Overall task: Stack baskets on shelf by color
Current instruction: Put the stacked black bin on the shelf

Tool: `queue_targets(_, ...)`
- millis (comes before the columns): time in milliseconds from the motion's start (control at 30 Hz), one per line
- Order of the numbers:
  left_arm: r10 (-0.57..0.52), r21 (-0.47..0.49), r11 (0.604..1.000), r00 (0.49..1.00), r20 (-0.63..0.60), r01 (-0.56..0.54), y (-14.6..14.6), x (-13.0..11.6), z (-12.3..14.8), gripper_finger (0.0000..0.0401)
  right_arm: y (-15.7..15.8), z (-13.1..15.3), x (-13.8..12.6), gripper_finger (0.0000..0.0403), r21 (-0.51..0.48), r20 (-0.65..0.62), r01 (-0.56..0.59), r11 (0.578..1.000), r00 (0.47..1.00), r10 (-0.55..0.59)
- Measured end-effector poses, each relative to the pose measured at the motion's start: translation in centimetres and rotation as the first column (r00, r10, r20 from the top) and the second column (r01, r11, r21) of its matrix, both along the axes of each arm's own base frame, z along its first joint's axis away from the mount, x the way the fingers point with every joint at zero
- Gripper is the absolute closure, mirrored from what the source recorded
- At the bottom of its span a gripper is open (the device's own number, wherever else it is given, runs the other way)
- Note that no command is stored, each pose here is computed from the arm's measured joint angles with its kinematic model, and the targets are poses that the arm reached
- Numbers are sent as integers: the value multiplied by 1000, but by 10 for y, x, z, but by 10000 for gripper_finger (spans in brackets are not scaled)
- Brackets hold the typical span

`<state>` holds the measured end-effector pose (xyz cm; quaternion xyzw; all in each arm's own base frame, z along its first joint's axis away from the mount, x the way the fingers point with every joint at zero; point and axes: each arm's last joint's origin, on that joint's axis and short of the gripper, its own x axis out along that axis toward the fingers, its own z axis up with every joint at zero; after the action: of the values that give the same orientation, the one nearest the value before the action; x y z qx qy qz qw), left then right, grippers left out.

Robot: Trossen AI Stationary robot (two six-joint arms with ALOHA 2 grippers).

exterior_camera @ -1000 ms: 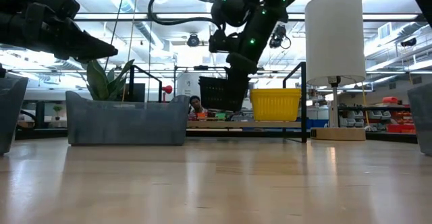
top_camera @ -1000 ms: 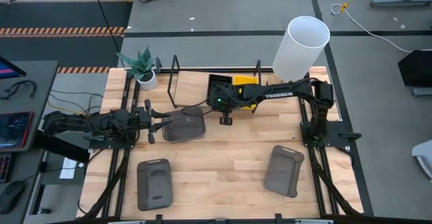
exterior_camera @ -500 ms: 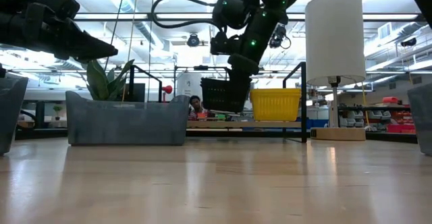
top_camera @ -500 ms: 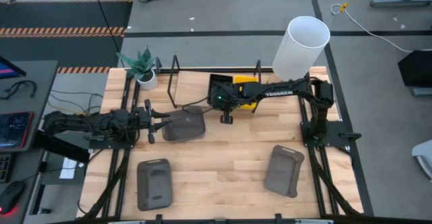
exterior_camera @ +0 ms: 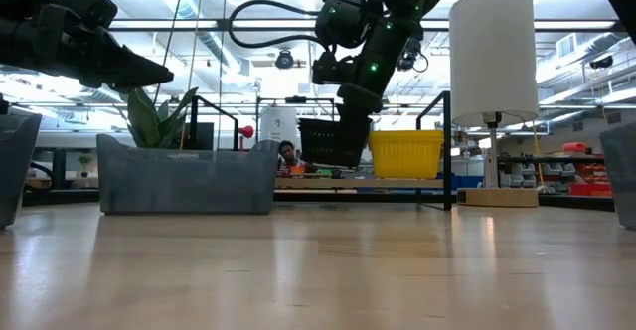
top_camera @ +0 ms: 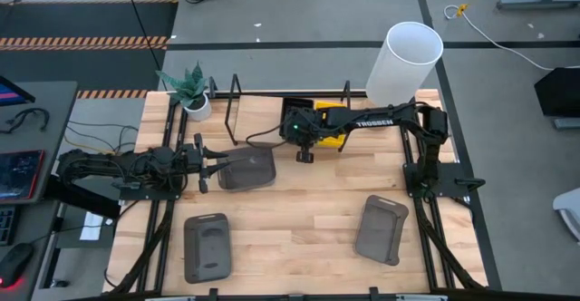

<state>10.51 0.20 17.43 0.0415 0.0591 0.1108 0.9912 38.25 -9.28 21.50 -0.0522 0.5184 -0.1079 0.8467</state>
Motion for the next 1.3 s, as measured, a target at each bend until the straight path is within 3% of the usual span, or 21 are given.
queue_targets(400, 0, 0, 1000, 1000, 0, 0, 0, 0, 0, 280, 5, 0, 0, 385, 6, -7, -9, 1000, 1000, 9)
queue_targets(733, 0, 0, 1000, 1000, 1, 0, 0, 0, 0, 280, 10, 0, 3, 312, 6, 8, -20, 1000, 1000, 20)
queue_targets(933, 0, 0, 1000, 1000, 0, 0, 0, 0, 0, 280, 10, 0, 3, 295, 16, 17, 21, 1000, 1000, -22)
queue_targets(1300, 0, 0, 1000, 1000, 1, 0, 0, 0, 0, 280, 9, 0, 2, 297, 72, 41, 175, 982, 983, -179)
